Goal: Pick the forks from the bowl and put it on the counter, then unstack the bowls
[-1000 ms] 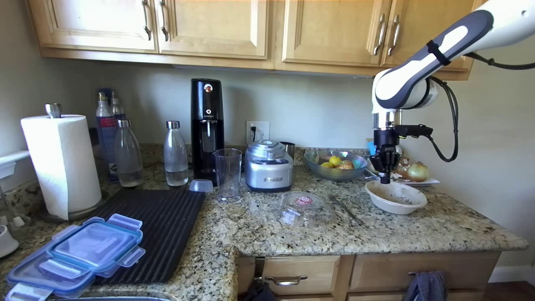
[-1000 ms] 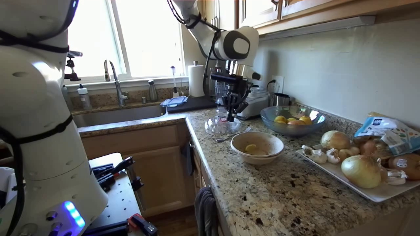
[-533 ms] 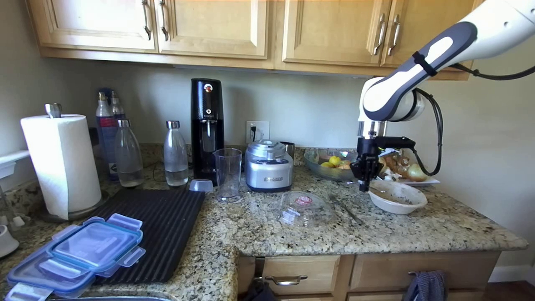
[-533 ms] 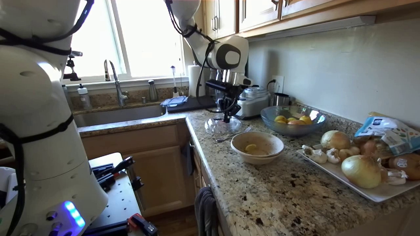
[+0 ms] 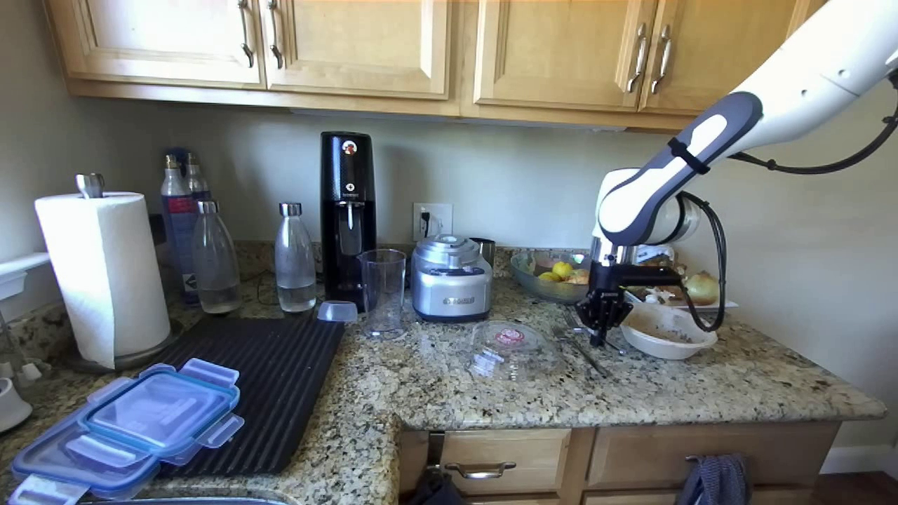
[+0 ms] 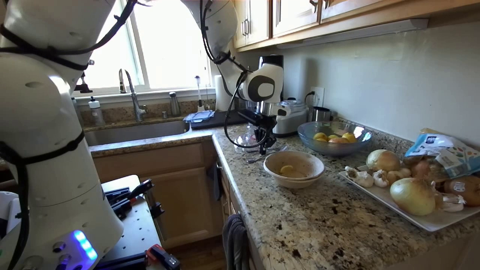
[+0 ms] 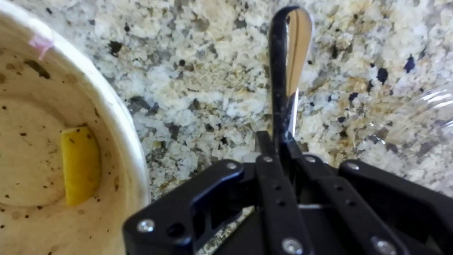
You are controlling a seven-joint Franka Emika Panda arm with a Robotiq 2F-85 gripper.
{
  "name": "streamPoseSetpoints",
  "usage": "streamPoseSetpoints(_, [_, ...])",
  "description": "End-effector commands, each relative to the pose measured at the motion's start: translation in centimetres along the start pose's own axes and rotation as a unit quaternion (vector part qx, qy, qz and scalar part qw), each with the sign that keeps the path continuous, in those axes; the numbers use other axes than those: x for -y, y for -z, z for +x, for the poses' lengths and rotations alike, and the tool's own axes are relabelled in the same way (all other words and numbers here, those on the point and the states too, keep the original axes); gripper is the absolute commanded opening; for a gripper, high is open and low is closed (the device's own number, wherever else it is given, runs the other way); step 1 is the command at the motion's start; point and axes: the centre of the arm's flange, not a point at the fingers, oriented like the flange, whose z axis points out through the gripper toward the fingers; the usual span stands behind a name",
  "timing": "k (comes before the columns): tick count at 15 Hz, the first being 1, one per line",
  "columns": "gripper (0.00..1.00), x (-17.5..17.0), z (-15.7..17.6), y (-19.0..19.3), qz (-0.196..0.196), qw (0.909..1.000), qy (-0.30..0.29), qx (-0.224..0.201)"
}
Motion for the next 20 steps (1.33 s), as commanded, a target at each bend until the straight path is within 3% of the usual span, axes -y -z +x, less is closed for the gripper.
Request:
streamPoseSetpoints(1, [0.07, 0.4, 0.5, -1.1, -0.009, 0.9993, -0.024, -0.025])
streamPoseSetpoints(8, [0.07, -0.3, 0.8, -1.7, -0.016, 0.997, -0.047, -0.059])
streamPoseSetpoints(9, [0.34, -0.4, 0.7, -1.5, -0.017, 0.9972, -0.047, -0.056])
streamPoseSetpoints(10, [0.35, -0.5, 0.6, -1.4, -0.017, 0.9971, -0.048, -0.056])
streamPoseSetpoints(13, [0.51, -0.4, 0.1, -1.1, -0.014, 0.9977, -0.044, -0.05])
streamPoseSetpoints(20, [0.97, -0.1, -0.9, 1.1, -0.002, 0.9988, -0.026, -0.042])
